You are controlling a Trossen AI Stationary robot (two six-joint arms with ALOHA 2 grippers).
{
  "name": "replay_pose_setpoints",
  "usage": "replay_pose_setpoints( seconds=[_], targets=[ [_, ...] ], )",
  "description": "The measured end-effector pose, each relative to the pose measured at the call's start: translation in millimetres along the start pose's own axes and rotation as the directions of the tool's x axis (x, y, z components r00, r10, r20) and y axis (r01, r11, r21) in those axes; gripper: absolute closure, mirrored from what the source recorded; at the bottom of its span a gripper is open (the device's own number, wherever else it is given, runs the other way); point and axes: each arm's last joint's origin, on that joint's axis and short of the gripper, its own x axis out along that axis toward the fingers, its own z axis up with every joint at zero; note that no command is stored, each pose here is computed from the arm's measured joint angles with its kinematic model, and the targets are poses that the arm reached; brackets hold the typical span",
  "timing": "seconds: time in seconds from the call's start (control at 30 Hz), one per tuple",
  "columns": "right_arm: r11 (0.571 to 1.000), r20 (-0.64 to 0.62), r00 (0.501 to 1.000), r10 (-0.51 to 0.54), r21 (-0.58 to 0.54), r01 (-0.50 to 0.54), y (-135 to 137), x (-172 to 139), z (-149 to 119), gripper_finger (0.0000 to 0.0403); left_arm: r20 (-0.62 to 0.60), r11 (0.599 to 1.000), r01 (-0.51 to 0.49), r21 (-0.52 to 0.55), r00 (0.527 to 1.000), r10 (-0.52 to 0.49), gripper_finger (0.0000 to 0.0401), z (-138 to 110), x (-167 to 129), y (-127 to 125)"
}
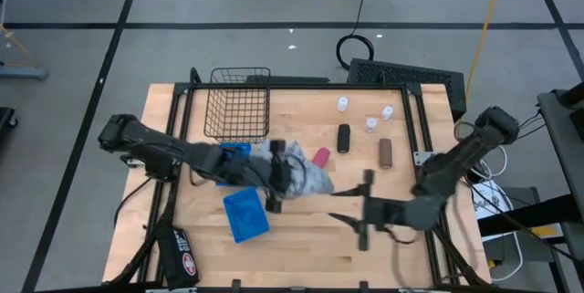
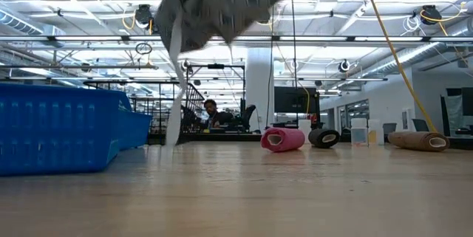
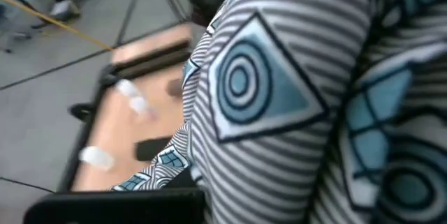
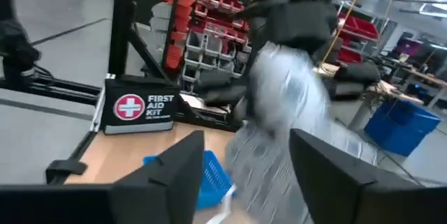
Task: Pick & Place Medicine items
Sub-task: Put the folded gray gown into the wire basket
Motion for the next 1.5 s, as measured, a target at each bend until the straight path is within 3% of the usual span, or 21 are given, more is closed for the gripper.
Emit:
replay_pose_setpoints(
  seconds=[0.17,0.27,0.37,0.53,0.6,0.67,0.77,0.9,1.1,1.3,1.43,1.5],
  targets=[
    [1.0,0.006,1.0,0.003,0.009,-0.003,-12,-38,16,0.0167,0.006,0.982,-0.143,-0.125,0.989,0.145,0.0327,-8,-34,31],
    [1.0,-0.01,1.0,0.015,-0.004,-0.015,-15,-52,13,0.0166,-0.025,0.92,-0.249,-0.303,0.967,0.253,0.0327,-34,-52,58],
    [0.998,-0.019,1.0,0.003,-0.063,-0.004,-18,-56,-3,0.0175,-0.044,0.79,-0.335,-0.514,0.93,0.366,0.0327,-64,-72,88],
    [0.986,0.039,0.996,-0.078,-0.143,0.083,-37,-53,-42,0.0194,-0.159,0.478,-0.432,-0.765,0.846,0.51,0.0327,-116,-90,143],
    [0.984,0.091,0.991,-0.097,-0.139,0.11,-49,-53,-59,0.0201,-0.168,0.385,-0.4,-0.832,0.843,0.512,0.0327,-128,-94,165],
    [0.99,0.174,0.982,-0.066,-0.108,0.086,-60,-56,-78,0.0207,-0.169,0.331,-0.354,-0.875,0.863,0.477,0.0327,-140,-95,182],
    [0.999,0.33,0.944,-0.002,-0.048,0.019,-77,-63,-103,0.0216,-0.128,0.286,-0.28,-0.916,0.882,0.453,0.0327,-153,-84,207],
    [0.998,0.383,0.923,-0.045,-0.016,0.055,-91,-73,-131,0.0228,-0.171,0.201,-0.287,-0.937,0.875,0.453,0.0327,-175,-67,229],
    [0.996,0.368,0.926,-0.085,0.0,0.091,-97,-80,-141,0.024,-0.271,0.134,-0.354,-0.926,0.867,0.419,0.0327,-202,-46,241],
    [0.996,0.348,0.934,-0.083,-0.008,0.092,-97,-80,-143,0.0243,-0.307,0.161,-0.382,-0.91,0.882,0.357,0.0327,-204,-47,235],
    [0.995,0.342,0.935,-0.094,0.007,0.098,-97,-81,-143,0.0245,-0.259,0.19,-0.355,-0.915,0.881,0.395,0.0327,-191,-67,232],
    [0.994,0.333,0.937,-0.108,0.029,0.105,-97,-80,-143,0.0247,-0.294,0.175,-0.397,-0.901,0.856,0.425,0.0327,-188,-81,229]
  ],
)
